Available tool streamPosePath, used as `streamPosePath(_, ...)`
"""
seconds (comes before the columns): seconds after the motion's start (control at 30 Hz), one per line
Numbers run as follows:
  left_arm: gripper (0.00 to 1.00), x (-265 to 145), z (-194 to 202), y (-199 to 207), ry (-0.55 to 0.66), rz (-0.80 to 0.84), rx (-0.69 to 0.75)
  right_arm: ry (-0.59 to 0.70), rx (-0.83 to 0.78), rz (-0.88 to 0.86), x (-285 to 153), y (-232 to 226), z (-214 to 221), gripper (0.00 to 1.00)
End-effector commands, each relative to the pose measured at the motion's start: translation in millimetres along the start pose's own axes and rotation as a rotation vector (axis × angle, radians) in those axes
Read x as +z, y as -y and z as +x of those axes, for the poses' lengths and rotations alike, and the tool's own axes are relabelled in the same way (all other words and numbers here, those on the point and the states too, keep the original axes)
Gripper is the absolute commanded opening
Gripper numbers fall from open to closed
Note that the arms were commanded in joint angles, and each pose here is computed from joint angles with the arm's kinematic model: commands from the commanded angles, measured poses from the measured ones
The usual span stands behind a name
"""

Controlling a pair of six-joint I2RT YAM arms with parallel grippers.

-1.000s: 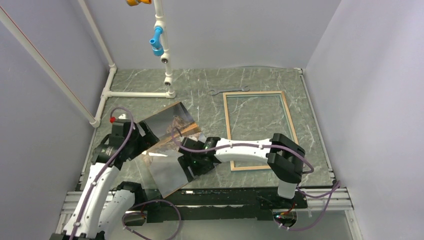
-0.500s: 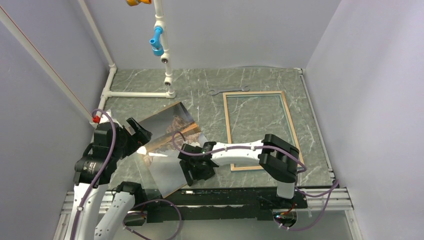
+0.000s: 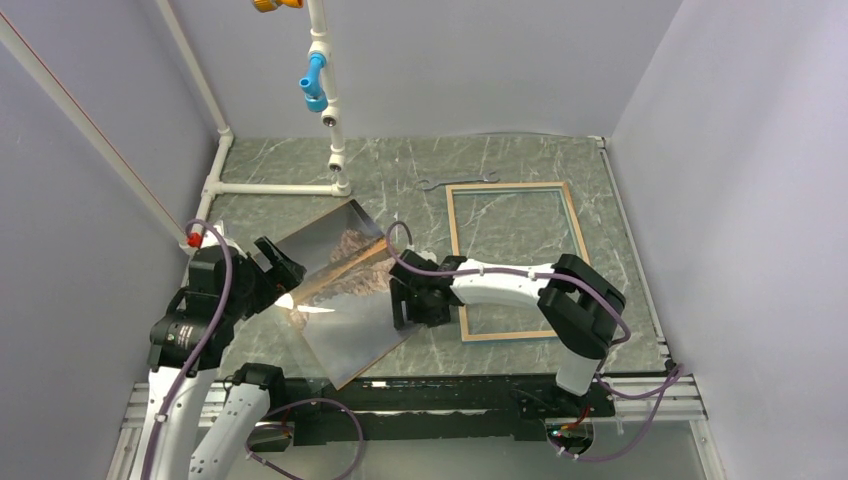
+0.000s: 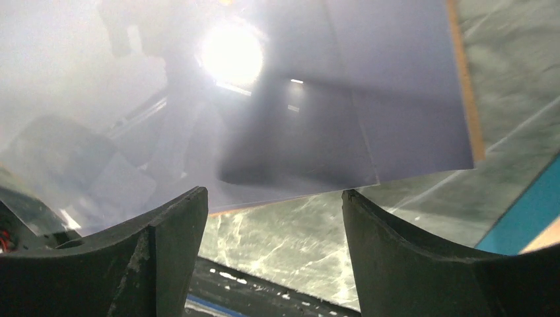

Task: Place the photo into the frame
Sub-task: Move the photo frame item to the center of the board, then pick up the photo frame item at the center of the board.

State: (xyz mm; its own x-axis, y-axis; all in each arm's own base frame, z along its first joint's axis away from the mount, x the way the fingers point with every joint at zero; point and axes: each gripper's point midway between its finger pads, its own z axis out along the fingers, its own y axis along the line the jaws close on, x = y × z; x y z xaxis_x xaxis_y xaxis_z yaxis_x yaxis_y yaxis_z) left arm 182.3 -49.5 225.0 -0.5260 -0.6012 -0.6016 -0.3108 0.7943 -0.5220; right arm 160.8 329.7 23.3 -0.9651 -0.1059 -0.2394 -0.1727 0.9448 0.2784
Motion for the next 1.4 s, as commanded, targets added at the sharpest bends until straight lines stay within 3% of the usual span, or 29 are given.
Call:
streamPosePath(0.0,0.99,12,8,0,-0.036,0.008,-0.011,0.109,0.008,0.010,-8,5,-40,0.77)
streamPosePath(0.53,0.99,90,85,-55,-0.327,-0.174,0.012,0.197,-0.020,-0.037,-55,17,-91,0.79)
streamPosePath(0.93,0.99,108,119,-101,-0.425,-0.381,-0.051,0.088,-0.069,-0.141,-24,6,-115,0.79)
streamPosePath(1.37,0.99,129,133,-112,-0.444,-0.331,-0.106,-0.030,-0.067,-0.188,10,5,-94,0.78)
